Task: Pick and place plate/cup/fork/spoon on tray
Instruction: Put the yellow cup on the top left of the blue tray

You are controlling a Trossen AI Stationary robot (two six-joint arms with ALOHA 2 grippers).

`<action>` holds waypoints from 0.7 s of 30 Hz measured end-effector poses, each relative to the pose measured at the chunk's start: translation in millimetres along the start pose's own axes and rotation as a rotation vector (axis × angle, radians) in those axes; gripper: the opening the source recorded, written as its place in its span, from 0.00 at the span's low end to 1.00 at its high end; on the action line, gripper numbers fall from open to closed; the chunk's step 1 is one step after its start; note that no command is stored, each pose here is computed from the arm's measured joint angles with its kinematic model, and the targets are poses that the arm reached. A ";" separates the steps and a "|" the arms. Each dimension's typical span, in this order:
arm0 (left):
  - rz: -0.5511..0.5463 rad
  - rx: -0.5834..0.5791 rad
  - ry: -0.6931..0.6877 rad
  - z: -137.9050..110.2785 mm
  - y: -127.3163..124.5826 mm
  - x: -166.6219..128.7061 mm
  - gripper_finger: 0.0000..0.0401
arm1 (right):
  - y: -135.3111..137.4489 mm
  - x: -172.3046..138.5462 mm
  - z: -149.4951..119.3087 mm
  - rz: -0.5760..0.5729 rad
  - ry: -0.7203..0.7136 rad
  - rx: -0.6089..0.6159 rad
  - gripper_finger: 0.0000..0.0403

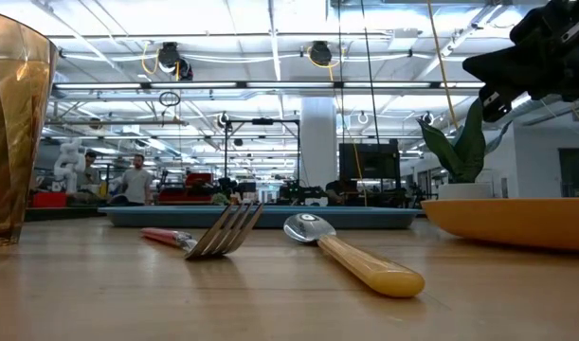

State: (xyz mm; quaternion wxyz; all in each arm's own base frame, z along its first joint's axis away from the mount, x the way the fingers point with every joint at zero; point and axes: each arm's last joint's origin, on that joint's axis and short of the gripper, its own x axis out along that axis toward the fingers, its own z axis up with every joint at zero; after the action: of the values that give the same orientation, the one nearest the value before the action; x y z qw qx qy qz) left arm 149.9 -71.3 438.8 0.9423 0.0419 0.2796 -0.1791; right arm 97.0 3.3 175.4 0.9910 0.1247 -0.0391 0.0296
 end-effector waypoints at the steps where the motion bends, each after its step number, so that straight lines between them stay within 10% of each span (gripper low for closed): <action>1: -0.004 0.000 0.031 -0.3 -4.2 6.4 0.01 | -0.1 0.0 0.1 -0.002 -0.001 0.000 0.00; 12: -0.057 0.043 0.173 -5.2 -52.9 44.2 0.02 | 1.2 4.2 2.9 -0.043 0.031 0.005 0.00; 21: 0.001 -0.011 0.368 -21.0 -80.5 76.6 0.23 | 2.0 15.5 0.4 -0.143 0.087 -0.015 0.00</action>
State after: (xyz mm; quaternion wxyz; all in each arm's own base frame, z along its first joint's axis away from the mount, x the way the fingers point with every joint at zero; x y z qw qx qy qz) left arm 169.8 -166.6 381.3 0.8756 0.0688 0.4482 -0.1666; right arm 112.3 5.9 177.6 0.9922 0.1184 0.0129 -0.0364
